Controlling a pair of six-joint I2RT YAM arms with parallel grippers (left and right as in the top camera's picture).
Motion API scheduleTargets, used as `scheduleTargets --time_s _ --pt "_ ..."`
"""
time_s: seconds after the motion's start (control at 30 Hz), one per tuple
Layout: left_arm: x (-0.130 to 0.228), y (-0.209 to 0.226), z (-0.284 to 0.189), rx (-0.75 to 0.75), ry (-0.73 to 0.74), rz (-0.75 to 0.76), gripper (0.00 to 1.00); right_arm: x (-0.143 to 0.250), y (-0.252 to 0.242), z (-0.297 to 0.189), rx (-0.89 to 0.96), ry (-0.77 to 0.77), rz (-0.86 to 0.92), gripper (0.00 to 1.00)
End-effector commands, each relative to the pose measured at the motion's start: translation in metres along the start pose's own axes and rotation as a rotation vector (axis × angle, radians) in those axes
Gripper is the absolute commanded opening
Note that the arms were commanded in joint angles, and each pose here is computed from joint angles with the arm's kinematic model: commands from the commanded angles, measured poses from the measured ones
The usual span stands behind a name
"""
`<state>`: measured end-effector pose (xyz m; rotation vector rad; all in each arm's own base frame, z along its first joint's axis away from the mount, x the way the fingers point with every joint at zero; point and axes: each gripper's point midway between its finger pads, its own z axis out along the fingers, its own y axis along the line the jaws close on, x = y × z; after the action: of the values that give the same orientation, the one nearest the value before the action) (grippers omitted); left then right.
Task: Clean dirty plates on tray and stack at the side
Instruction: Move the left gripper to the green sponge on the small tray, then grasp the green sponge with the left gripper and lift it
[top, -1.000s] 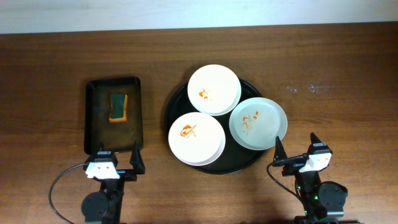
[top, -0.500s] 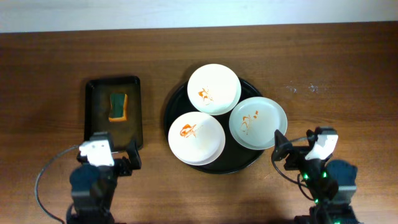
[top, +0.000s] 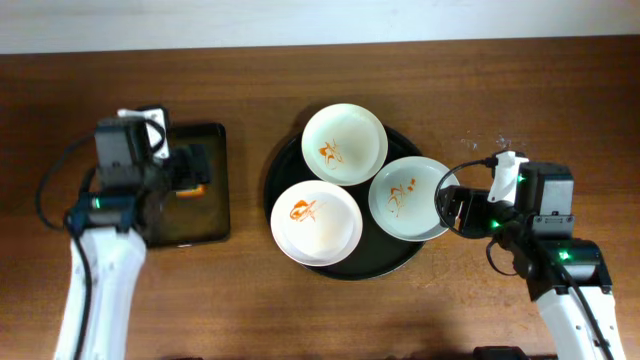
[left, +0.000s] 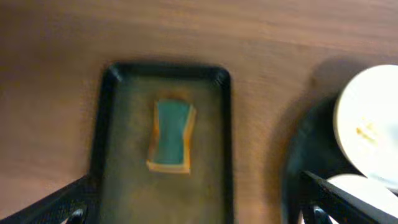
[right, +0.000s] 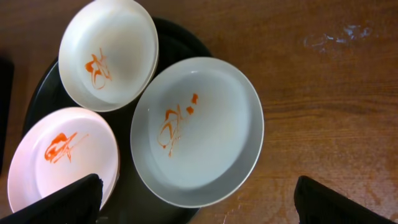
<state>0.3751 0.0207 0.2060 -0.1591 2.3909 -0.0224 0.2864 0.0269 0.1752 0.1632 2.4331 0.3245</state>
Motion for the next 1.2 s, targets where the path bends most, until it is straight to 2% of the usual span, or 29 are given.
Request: scheduleTargets --time_s 0.0,0.1,0.13,0.2,0.23,0.3,0.37,0.4,0.5,0.6,0.67,0.87,0.9,0.93,0.97,1.07,1.17 --pt "-0.036 0.02 0.048 -0.069 0.039 0.094 0.98 -0.008 0.007 -0.005 -0.021 -0.023 -0.021 0.99" --pt "0.001 0.037 0.121 -0.084 0.19 0.068 0.83 -0.008 0.007 -0.005 -0.021 -0.022 -0.02 0.99" --pt "0.019 0.041 0.143 -0.086 0.245 0.064 0.81 -0.008 0.007 -0.005 -0.022 -0.022 -0.02 0.99" --pt "0.044 0.043 0.17 -0.085 0.312 0.062 0.76 -0.008 0.007 -0.005 -0.022 -0.022 -0.02 0.99" --pt "0.054 0.043 0.181 -0.075 0.338 0.06 0.7 -0.008 0.007 -0.005 -0.022 -0.022 -0.02 0.99" --pt "0.069 0.037 0.193 -0.037 0.379 0.053 0.63 -0.008 0.007 -0.005 -0.022 -0.022 -0.02 0.99" --pt "0.077 0.035 0.197 -0.024 0.399 0.05 0.54 -0.008 0.007 -0.005 -0.022 -0.022 -0.02 0.99" --pt "0.076 0.035 0.197 -0.024 0.399 0.05 0.46 -0.008 0.007 -0.005 -0.021 -0.022 -0.02 0.99" --pt "0.078 0.035 0.196 -0.024 0.406 0.05 0.4 -0.008 0.007 -0.005 -0.021 -0.022 -0.02 0.99" --pt "0.074 0.035 0.193 -0.025 0.395 0.05 0.39 -0.008 0.007 -0.005 -0.021 -0.022 -0.021 0.99" --pt "0.056 0.033 0.179 -0.025 0.347 0.052 0.39 -0.008 0.007 -0.005 -0.021 -0.022 -0.021 0.99" --pt "0.07 0.034 0.172 -0.024 0.41 0.049 0.41 -0.008 0.007 -0.005 -0.021 -0.021 -0.021 0.99" --pt "0.071 0.034 0.172 -0.025 0.414 0.049 0.44 -0.008 0.007 -0.005 -0.021 -0.021 -0.021 0.99" --pt "0.071 0.034 0.171 -0.025 0.416 0.048 0.55 -0.008 0.007 -0.005 -0.021 -0.021 -0.021 0.99" --pt "0.07 0.034 0.17 -0.025 0.416 0.048 0.57 -0.008 0.007 -0.005 -0.021 -0.021 -0.021 0.99" --pt "0.073 0.033 0.16 -0.024 0.451 0.046 0.57 -0.008 0.007 -0.005 -0.021 -0.021 -0.021 0.99" --pt "0.076 0.033 0.158 -0.024 0.465 0.045 0.52 -0.008 0.007 -0.004 -0.021 -0.021 -0.02 0.99"
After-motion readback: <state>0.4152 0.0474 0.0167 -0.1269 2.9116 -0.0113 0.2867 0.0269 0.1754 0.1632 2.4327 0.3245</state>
